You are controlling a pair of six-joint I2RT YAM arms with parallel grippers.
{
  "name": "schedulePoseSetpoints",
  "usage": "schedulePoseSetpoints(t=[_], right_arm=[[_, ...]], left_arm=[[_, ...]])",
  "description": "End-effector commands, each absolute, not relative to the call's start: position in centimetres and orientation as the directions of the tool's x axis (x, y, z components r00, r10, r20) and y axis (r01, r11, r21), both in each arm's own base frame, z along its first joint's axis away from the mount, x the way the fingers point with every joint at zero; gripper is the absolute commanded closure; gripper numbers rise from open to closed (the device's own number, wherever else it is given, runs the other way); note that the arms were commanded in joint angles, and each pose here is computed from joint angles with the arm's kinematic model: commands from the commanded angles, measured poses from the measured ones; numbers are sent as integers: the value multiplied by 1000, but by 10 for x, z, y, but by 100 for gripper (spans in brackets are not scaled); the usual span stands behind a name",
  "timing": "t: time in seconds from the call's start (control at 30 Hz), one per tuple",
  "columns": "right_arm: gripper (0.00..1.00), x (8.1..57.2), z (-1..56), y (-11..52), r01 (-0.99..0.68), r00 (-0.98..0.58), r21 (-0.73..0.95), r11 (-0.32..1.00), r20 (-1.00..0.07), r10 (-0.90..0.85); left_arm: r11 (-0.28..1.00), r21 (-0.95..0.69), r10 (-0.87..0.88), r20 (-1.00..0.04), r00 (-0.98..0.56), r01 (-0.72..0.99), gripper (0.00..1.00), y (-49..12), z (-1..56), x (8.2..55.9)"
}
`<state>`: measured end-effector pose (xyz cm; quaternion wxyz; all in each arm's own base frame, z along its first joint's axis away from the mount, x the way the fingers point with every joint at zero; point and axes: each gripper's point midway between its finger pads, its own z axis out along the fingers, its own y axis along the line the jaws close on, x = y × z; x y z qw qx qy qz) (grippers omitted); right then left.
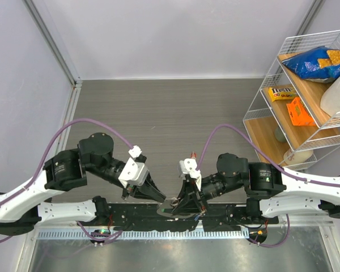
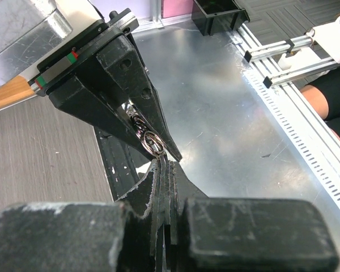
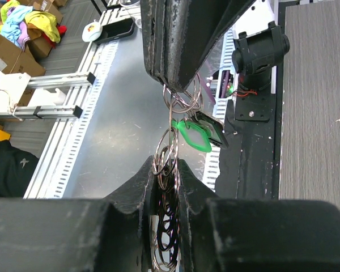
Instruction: Put the keys on the keyring
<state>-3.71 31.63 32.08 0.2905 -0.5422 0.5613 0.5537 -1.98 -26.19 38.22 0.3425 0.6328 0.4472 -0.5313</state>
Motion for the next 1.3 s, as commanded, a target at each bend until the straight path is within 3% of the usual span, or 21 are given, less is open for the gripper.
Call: schedulePoseSetpoints(t=[0.0,0.07,0.13,0.77,1.27], right_arm=[[87,-52,325,309,-909,-200,287,-302,-937,-287],[88,-53,325,309,-909,-193,281,-309,-939,-286],[94,-53,325,310,-908,-193,282,-311,-938,-288],[94,-63,345,306,-881,-213,291,-372,-948,-238],[94,-65,358,303,-878,-213,279,-388,-955,-206]], left_arm=[[-361,37,122,-989,87,932,100,-262,403,-19],[-357,41,127,-988,92,933,100,-263,402,-18],[-352,45,129,-987,96,935,100,-264,401,-18],[-323,65,150,-982,119,944,99,-274,391,-8],[-355,60,166,-978,126,933,87,-277,386,-11]])
